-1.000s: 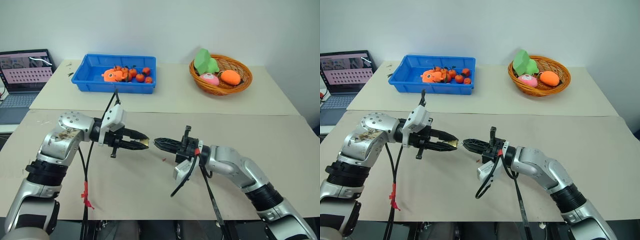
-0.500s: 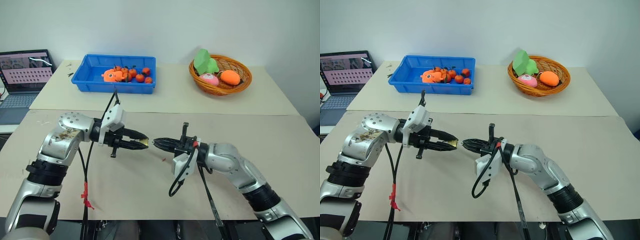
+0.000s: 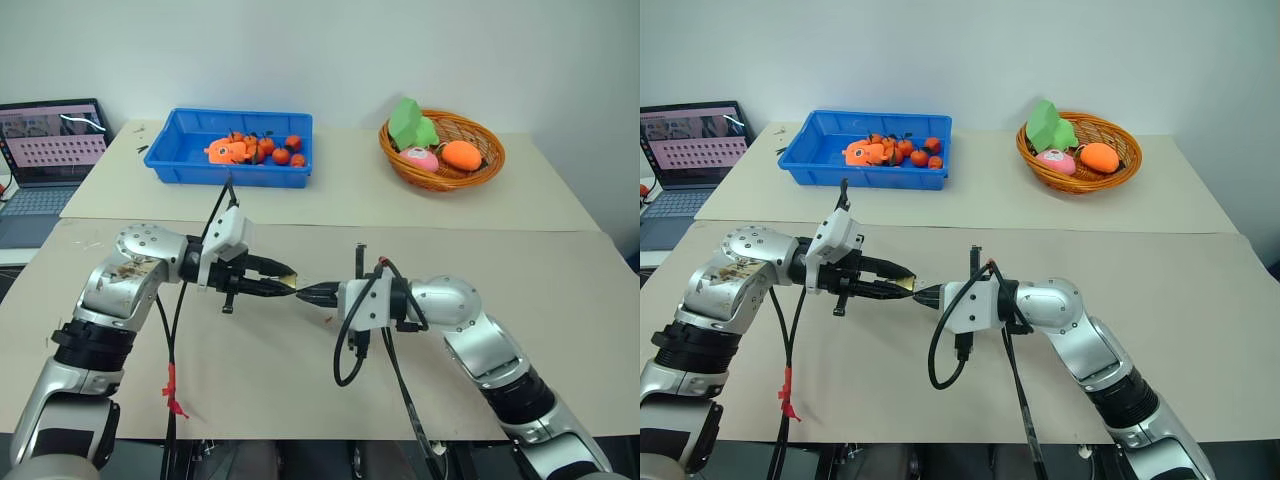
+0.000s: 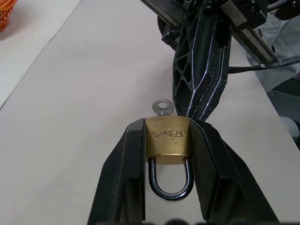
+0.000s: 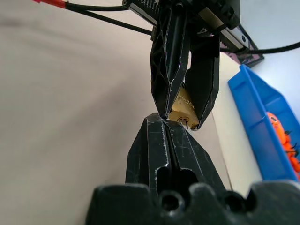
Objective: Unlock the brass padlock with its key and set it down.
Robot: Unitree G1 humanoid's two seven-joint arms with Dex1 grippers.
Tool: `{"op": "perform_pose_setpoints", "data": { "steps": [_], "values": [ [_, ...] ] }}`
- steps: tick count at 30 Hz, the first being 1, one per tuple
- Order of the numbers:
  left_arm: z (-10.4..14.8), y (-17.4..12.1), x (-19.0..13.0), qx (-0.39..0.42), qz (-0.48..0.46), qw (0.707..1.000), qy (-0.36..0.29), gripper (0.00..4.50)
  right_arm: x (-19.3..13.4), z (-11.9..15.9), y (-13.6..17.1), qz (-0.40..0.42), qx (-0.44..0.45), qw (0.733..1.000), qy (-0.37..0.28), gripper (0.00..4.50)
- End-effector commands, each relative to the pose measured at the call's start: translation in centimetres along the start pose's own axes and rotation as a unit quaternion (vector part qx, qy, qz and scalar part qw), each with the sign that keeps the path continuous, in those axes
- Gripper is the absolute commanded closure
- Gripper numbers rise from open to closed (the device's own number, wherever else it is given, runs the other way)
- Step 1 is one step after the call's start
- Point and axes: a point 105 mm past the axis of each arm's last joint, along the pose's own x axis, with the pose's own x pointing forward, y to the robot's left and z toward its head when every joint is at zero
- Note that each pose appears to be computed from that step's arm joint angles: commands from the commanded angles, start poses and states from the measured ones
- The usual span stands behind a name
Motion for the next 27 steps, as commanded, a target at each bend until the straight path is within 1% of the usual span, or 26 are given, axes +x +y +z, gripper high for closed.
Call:
{"op": "perform_pose_setpoints", "data": {
  "steps": [1, 4, 6, 7, 9, 10, 11, 14, 17, 20, 27],
  "values": [
    [0.9, -0.2, -0.2, 0.016, 0.001, 1.000, -0.007, 3.67, -0.8, -0.5, -1.5, -0.027, -0.056, 0.998, 0.027, 4.43],
    [0.9, -0.2, -0.2, 0.015, 0.001, 1.000, -0.007, 3.67, -1.3, -1.4, -1.2, -0.025, -0.081, 0.995, 0.048, 4.43],
    [0.8, -0.3, -0.3, 0.014, 0.001, 1.000, -0.007, 3.67, -1.7, -1.9, -1.1, -0.033, -0.084, 0.994, 0.057, 3.90],
    [0.8, -0.3, -0.3, 0.014, 0.002, 1.000, -0.007, 3.67, -1.9, -2.2, -0.8, -0.032, -0.087, 0.994, 0.061, 3.73],
    [0.8, -0.3, -0.3, 0.014, 0.002, 1.000, -0.006, 3.67, -2.0, -2.3, -0.4, -0.034, -0.126, 0.989, 0.066, 3.07],
    [0.8, -0.3, -0.3, 0.013, 0.003, 1.000, -0.006, 3.67, -1.9, -2.2, -0.3, -0.035, -0.143, 0.987, 0.065, 2.66],
    [0.8, -0.3, -0.4, 0.013, 0.003, 1.000, -0.006, 3.67, -1.9, -1.9, -0.3, -0.042, -0.173, 0.982, 0.058, 2.40],
    [0.8, -0.2, -0.4, 0.014, 0.004, 1.000, -0.005, 3.67, -1.7, -0.4, -0.6, -0.067, -0.250, 0.966, 0.027, 2.40],
    [0.8, -0.2, -0.4, 0.014, 0.004, 1.000, -0.004, 3.67, -1.4, 0.5, -1.5, -0.100, -0.284, 0.953, 0.010, 2.40],
    [0.9, -0.2, -0.3, 0.015, 0.003, 1.000, -0.004, 3.67, -1.1, 1.2, -2.4, -0.123, -0.303, 0.945, -0.001, 2.40],
    [0.9, -0.1, -0.3, 0.016, 0.005, 1.000, -0.005, 3.67, -0.6, 1.9, -2.4, -0.119, -0.316, 0.941, -0.017, 2.40]
  ]
}}
